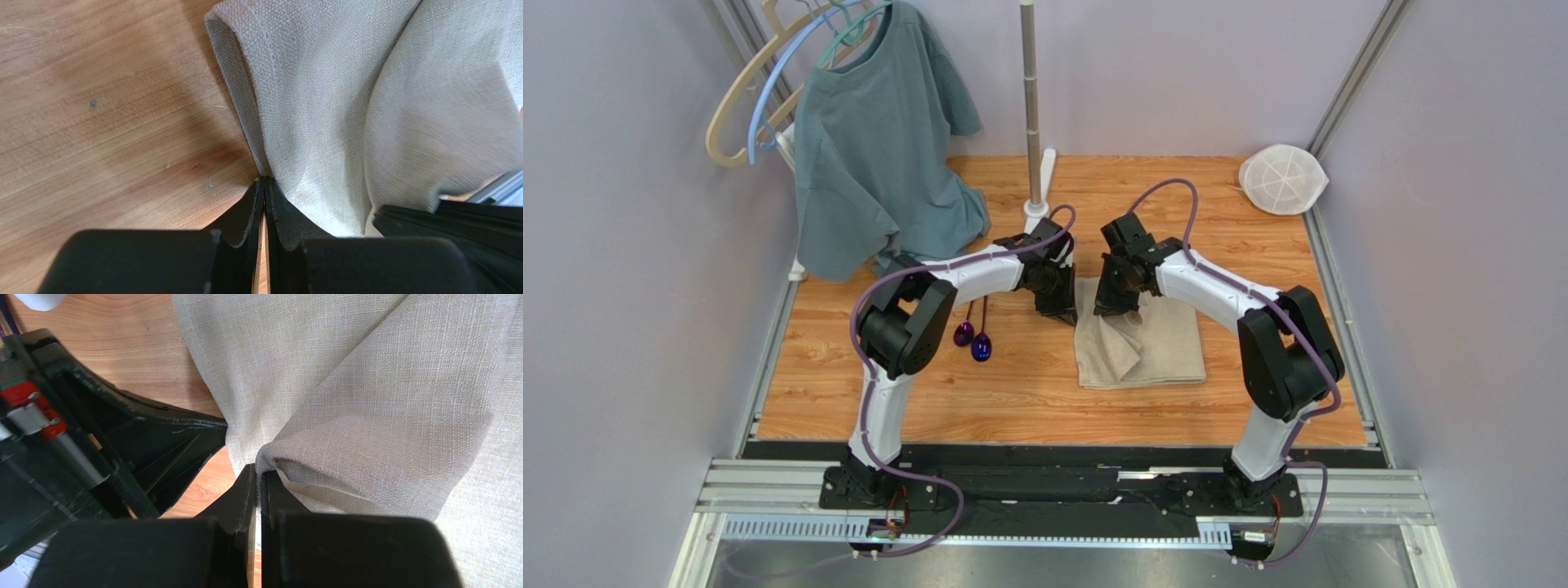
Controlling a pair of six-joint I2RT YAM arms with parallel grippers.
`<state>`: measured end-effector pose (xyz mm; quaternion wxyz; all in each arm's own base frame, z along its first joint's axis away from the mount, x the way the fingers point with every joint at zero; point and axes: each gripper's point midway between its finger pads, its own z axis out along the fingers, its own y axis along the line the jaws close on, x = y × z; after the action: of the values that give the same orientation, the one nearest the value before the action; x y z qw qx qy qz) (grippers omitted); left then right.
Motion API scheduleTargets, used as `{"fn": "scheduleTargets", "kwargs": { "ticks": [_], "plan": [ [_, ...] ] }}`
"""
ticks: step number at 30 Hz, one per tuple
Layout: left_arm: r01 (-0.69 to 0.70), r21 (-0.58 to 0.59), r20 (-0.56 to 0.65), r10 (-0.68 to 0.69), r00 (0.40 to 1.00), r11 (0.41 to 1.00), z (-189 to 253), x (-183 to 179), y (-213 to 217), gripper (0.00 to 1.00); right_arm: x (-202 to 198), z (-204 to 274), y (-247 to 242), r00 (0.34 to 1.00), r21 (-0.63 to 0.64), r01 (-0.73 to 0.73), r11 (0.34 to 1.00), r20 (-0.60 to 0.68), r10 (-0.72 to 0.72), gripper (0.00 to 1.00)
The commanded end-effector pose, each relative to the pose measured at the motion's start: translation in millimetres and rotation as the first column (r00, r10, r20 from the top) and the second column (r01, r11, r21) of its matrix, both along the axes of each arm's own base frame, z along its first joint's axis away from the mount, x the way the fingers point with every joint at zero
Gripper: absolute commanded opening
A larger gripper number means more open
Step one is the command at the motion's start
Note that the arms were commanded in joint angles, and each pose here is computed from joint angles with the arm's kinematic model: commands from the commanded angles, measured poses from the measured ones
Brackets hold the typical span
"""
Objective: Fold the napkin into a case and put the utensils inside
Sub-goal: Fold the rectangle-folded napkin at the center of the board.
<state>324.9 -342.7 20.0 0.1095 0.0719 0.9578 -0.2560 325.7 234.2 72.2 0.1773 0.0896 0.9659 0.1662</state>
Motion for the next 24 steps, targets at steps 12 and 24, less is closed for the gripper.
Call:
{"fn": "scheduleTargets", "kwargs": {
  "ticks": [12,24],
  "plan": [
    [-0.003,0.048,0.037,0.001,0.999,0.999,-1.3,-1.2,11.0,0.11,17.8,-9.8,16.2,1.0,0.024,-0.008,1.0,0.01,0.008,0.0],
    [-0.007,0.043,0.035,0.005,0.999,0.999,-0.9,-1.0,10.9,0.11,19.5,-13.6,20.1,1.0,0.03,-0.015,0.999,0.001,0.015,0.0]
  ]
}}
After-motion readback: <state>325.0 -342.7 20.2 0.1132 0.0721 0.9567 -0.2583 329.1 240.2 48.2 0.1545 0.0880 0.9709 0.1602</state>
